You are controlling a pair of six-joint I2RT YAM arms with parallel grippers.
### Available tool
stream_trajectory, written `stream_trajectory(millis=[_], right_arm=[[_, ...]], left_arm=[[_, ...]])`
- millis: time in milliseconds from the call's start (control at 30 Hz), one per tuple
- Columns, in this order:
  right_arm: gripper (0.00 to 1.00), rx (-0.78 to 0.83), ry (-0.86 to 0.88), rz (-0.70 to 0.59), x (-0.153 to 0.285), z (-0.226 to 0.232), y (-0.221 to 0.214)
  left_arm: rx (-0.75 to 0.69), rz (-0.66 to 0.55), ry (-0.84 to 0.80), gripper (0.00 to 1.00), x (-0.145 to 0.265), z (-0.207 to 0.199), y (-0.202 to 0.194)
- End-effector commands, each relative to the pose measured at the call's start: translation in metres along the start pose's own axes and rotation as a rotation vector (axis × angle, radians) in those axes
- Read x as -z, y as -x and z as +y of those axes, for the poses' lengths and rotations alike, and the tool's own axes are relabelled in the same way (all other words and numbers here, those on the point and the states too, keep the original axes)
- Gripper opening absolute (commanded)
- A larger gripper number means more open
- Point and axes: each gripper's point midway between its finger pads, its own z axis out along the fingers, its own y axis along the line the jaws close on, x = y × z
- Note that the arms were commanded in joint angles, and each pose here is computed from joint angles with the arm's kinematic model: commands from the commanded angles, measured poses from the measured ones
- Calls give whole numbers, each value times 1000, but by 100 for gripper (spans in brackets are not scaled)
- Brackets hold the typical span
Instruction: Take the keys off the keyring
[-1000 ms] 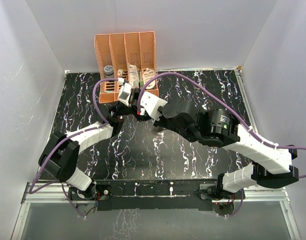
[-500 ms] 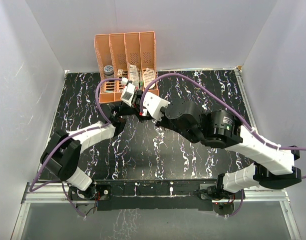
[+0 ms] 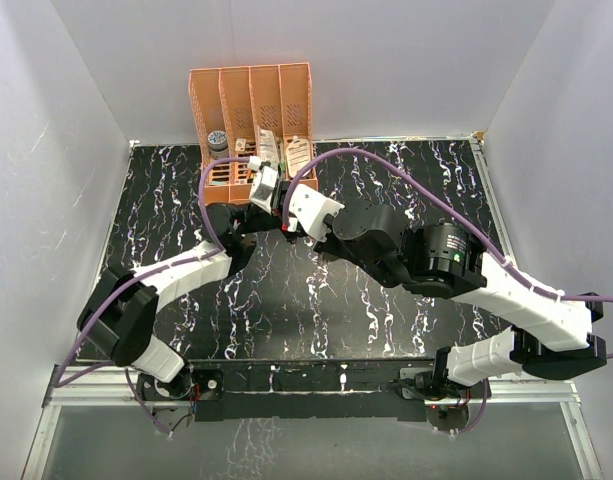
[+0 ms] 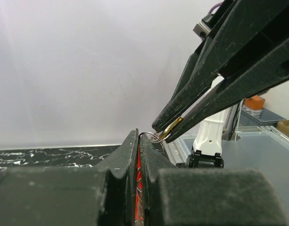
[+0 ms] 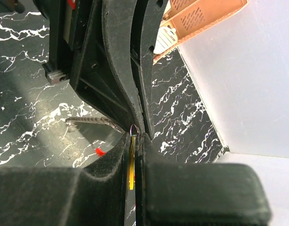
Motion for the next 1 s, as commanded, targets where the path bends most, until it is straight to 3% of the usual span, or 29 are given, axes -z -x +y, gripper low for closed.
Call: stream_trajectory(millis=[0,500,967], right_arm=[[0,-94,-81,-101,12,-23,19],[0,-136,-171,-89,20,-39,9],[0,-139,-179,-111,18,-40,13]], left_arm=[[-131,15,124,0,-1,9,16],[-232,53,220,0,9,11,28],[-246,-18,218,0,4,9,47]])
